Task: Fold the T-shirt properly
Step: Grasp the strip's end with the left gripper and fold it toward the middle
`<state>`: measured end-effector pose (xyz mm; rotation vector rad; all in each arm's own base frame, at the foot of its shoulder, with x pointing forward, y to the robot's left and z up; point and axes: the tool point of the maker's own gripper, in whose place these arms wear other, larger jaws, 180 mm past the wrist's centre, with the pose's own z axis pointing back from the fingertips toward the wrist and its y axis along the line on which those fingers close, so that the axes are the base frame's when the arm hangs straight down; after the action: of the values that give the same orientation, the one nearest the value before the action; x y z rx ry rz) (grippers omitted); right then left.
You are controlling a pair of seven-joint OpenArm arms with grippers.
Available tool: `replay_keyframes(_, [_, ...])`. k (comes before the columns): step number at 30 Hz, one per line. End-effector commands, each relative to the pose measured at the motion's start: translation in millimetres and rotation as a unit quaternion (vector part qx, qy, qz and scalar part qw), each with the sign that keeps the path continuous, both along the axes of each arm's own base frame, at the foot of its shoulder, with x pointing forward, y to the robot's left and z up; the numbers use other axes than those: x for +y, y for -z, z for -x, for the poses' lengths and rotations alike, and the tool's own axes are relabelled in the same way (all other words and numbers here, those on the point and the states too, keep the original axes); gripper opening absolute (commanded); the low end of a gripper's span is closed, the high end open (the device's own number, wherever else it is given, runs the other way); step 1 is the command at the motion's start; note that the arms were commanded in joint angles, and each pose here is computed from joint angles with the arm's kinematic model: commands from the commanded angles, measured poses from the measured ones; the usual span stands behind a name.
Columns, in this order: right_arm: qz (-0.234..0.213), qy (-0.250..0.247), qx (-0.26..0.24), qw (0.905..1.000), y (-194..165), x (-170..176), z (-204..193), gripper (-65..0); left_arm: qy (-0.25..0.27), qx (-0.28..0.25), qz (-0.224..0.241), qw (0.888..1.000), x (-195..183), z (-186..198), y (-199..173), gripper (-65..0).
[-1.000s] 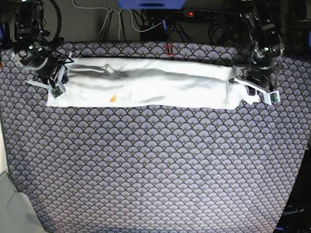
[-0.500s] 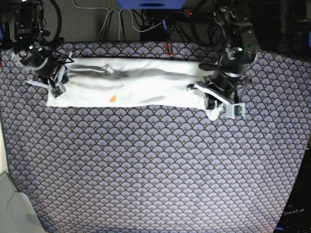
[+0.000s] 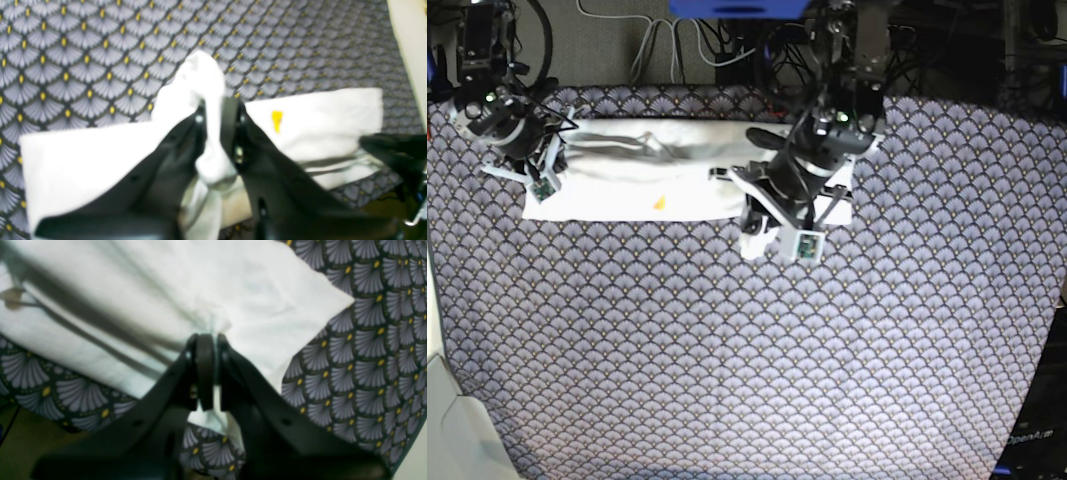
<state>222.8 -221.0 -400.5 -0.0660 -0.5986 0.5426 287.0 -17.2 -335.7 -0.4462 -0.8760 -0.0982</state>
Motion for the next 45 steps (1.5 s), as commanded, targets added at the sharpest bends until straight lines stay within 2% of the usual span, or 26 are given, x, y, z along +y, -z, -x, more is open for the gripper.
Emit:
replay_keyframes(1, [0.009,-0.004,-0.014,0.9999,-8,-5,-6,-65.0,0.000,-0.019,0.013,1.000,-4,-8,-11,-64.4])
replay_keyframes(4, [0.009,-0.004,-0.014,0.9999,-8,-5,-6,-65.0,0.002,-0.006,0.013,1.000,-7,-9,1,-64.4])
replay_keyframes(8, [0.008,-0.012,-0.016,0.9998,-9,1,-11,-65.0,-0.010,-0.035,0.023,0.999,-6,-15,-6,-64.4])
replay_keyframes(14, [0.005,-0.018,-0.015,0.9997,-8,5,-11,-65.0,0.029,-0.045,0.030,0.998,-35,-8,-14,-64.4])
replay_keyframes(26, [0.004,-0.026,-0.012,0.9996,-7,10,-10,-65.0,0.039,-0.018,0.024,0.999,-41,-7,8,-64.4])
replay_keyframes(32, [0.005,-0.026,-0.012,0.9996,-7,10,-10,-65.0,0.039,-0.024,0.027,0.999,-41,-8,3,-63.2])
replay_keyframes(34, [0.011,-0.028,-0.012,0.9995,-8,6,-11,-65.0,0.039,-0.024,0.027,0.999,-41,-8,3,-57.7])
replay_keyframes(36, [0.011,-0.029,-0.012,0.9995,-8,6,-11,-65.0,0.041,-0.025,0.027,0.998,-43,-8,2,-46.7])
replay_keyframes(39, [0.013,-0.029,-0.012,0.9994,-8,5,-11,-65.0,0.072,-0.032,0.033,0.996,-63,1,-4,-31.1])
replay_keyframes(41, [0.013,-0.029,-0.012,0.9994,-8,5,-11,-65.0,0.089,-0.048,0.036,0.994,-72,4,-15,-28.2])
replay_keyframes(45, [0.013,-0.029,-0.012,0.9994,-8,5,-11,-65.0,0.095,-0.088,0.049,0.990,-77,3,-45,-32.0])
